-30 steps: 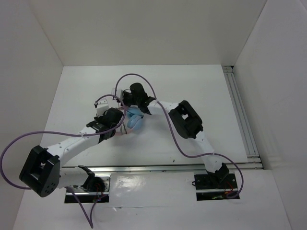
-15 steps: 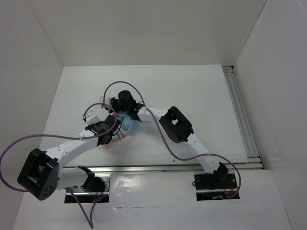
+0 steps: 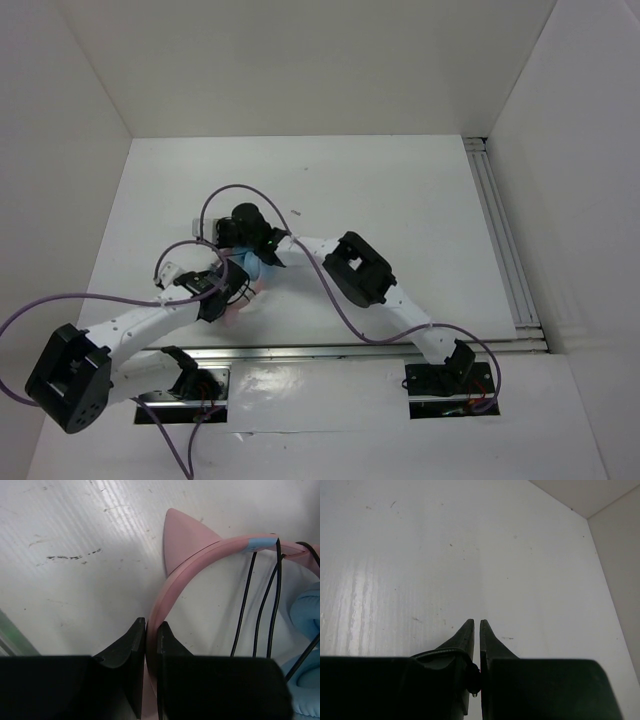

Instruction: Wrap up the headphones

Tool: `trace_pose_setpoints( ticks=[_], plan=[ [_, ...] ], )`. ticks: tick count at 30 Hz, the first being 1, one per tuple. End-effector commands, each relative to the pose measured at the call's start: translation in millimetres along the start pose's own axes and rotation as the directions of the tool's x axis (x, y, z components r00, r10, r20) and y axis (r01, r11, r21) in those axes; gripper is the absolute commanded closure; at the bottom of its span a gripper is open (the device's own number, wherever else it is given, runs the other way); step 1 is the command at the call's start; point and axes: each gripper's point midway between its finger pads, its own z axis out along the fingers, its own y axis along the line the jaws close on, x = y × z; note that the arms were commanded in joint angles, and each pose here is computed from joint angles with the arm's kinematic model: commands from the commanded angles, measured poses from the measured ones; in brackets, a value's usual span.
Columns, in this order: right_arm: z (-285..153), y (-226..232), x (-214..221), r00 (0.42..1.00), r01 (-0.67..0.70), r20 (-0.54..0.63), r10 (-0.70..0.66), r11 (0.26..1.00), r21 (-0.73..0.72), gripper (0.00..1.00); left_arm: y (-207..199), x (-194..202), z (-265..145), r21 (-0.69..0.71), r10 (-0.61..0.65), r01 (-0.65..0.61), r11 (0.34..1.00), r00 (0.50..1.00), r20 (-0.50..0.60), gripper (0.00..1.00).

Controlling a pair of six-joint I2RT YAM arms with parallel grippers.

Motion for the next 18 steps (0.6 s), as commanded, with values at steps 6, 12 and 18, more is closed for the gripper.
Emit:
trace_pose_setpoints(
  ticks=[6, 12, 18],
  plan=[
    [-13.6, -38.0, 47.6, 0.993, 0.013, -0.115, 0.007, 0.985, 0.171, 1.0, 48.4, -25.4, -9.3, -0.29, 0.023, -0.013, 0.957, 0.999, 0.03, 1.0],
    [-12.7, -24.0, 51.6, 0.992, 0.028, -0.13, -0.011, 0.991, 0.134, 1.0, 54.2, -29.9, -1.8, -0.356, 0.038, -0.026, 0.934, 0.999, 0.025, 0.99],
    [-13.4, -14.8, 44.2, 0.991, 0.054, -0.127, -0.038, 0.991, 0.124, 1.0, 55.5, -24.0, -0.2, -0.296, 0.02, -0.02, 0.955, 1.0, -0.002, 0.71]
  ],
)
